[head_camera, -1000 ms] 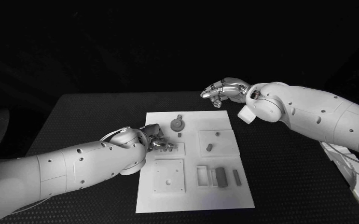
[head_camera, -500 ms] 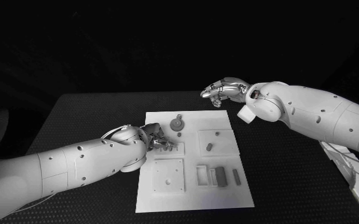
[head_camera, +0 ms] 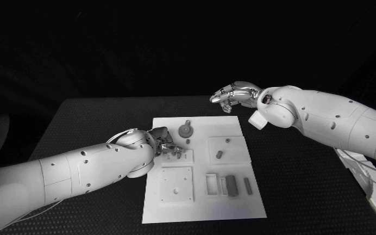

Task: Assemble the parts on the task board

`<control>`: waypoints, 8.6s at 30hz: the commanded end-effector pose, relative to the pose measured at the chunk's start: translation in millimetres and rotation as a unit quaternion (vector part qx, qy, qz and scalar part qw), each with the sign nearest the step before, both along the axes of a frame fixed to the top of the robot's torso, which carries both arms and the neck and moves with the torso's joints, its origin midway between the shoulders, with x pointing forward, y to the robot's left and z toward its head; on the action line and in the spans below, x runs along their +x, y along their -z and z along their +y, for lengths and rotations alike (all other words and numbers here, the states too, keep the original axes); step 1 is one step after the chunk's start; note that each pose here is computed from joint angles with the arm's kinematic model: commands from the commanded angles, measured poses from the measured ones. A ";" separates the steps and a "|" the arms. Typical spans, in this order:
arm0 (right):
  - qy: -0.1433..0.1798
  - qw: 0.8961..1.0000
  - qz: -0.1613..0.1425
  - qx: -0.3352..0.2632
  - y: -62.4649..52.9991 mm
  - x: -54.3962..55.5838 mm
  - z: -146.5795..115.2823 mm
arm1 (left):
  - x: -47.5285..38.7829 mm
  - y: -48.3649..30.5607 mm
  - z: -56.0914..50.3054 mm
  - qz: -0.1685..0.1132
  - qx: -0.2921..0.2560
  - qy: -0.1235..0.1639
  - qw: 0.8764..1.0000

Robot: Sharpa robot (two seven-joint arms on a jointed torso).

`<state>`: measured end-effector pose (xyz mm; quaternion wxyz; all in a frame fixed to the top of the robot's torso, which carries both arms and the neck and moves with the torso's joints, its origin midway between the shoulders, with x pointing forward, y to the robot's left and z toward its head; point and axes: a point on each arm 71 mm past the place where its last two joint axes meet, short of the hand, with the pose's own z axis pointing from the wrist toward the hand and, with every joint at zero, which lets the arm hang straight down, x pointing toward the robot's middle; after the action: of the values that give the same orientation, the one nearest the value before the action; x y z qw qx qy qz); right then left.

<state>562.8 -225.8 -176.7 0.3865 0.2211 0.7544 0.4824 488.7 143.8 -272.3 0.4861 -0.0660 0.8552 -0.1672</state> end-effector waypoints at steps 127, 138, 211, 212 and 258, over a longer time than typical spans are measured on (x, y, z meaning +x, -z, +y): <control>-0.007 1.000 0.008 -0.003 4.9 -1.9 -2.3 | 20.3 -28.4 48.3 -0.053 0.022 -0.011 0.998; -0.007 1.000 0.008 -0.003 4.9 -1.9 -2.5 | 26.6 -24.5 52.1 -0.053 0.028 -0.017 0.998; -0.008 1.000 0.009 -0.002 5.7 -2.3 -2.4 | 11.1 -2.9 35.5 -0.074 0.030 0.015 0.997; -0.008 1.000 0.009 -0.002 5.7 -2.4 -2.4 | 11.1 -2.9 35.7 -0.074 0.030 0.015 0.997; -0.007 1.000 0.010 -0.002 7.3 -2.3 -2.3 | 8.5 0.8 39.3 -0.046 0.034 0.011 0.998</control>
<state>561.3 -229.1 -183.6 0.3799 0.2250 0.7598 0.4771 499.9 184.9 -269.7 0.5418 -0.0362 0.8270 -0.1460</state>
